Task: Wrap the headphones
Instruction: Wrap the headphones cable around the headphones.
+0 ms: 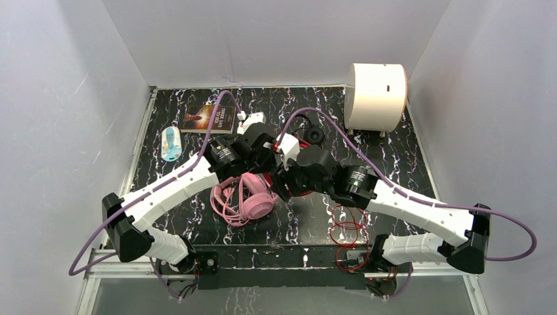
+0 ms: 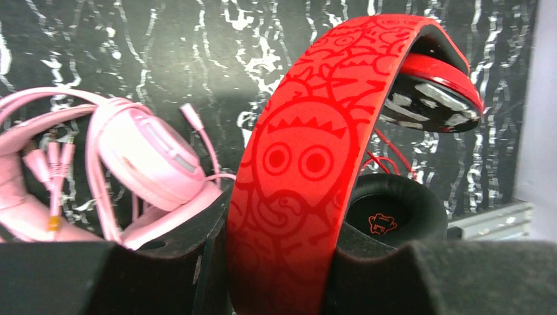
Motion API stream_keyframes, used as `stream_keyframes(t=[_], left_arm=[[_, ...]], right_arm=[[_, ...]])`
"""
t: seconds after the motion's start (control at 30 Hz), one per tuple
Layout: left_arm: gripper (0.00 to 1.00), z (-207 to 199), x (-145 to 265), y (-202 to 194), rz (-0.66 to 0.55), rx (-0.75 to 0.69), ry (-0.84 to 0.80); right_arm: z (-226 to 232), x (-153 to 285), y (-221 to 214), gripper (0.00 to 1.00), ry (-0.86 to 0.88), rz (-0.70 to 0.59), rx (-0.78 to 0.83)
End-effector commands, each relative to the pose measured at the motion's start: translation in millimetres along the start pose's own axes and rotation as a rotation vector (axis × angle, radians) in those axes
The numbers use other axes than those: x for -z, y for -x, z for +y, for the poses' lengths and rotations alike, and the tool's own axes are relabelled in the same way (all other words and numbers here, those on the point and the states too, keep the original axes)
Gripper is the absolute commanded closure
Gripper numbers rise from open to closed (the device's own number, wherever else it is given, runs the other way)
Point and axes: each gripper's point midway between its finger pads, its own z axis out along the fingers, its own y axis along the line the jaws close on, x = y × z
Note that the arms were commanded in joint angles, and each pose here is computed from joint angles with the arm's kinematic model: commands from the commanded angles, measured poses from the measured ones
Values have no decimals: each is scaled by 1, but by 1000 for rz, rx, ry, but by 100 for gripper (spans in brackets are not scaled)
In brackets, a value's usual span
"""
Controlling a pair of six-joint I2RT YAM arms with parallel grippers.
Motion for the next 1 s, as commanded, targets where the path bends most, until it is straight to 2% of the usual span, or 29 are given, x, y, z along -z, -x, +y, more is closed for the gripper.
stream_keyframes(t=[0.0, 0.17, 0.27, 0.37, 0.5, 0.57, 0.63, 0.67, 0.8, 0.97], left_arm=[[100, 12, 28, 30, -97, -42, 32], [100, 37, 39, 63, -106, -1, 4], [100, 46, 57, 96, -120, 79, -120], [100, 41, 85, 124, -150, 117, -223], [100, 31, 119, 159, -210, 179, -302], [100, 18, 136, 175, -249, 235, -358], [100, 3, 153, 189, -282, 309, -431], [100, -3, 160, 194, -294, 332, -468], [100, -23, 182, 204, -303, 392, -587], [100, -38, 206, 209, -311, 410, -685]], right_arm=[[-8, 31, 38, 23, -55, -119, -3], [-38, 71, 51, 2, -204, -138, 33], [-64, 91, 59, 1, -320, -159, 54], [-102, 93, 63, 2, -352, -167, 25], [-180, 94, 48, 1, -281, -188, -162], [-202, 95, 32, 1, -232, -195, -286], [-199, 95, 26, 1, -113, -250, -354], [-189, 95, 29, 1, -43, -295, -340], [-158, 96, 33, 1, 125, -473, -174], [-140, 85, 24, 1, 258, -523, -161]])
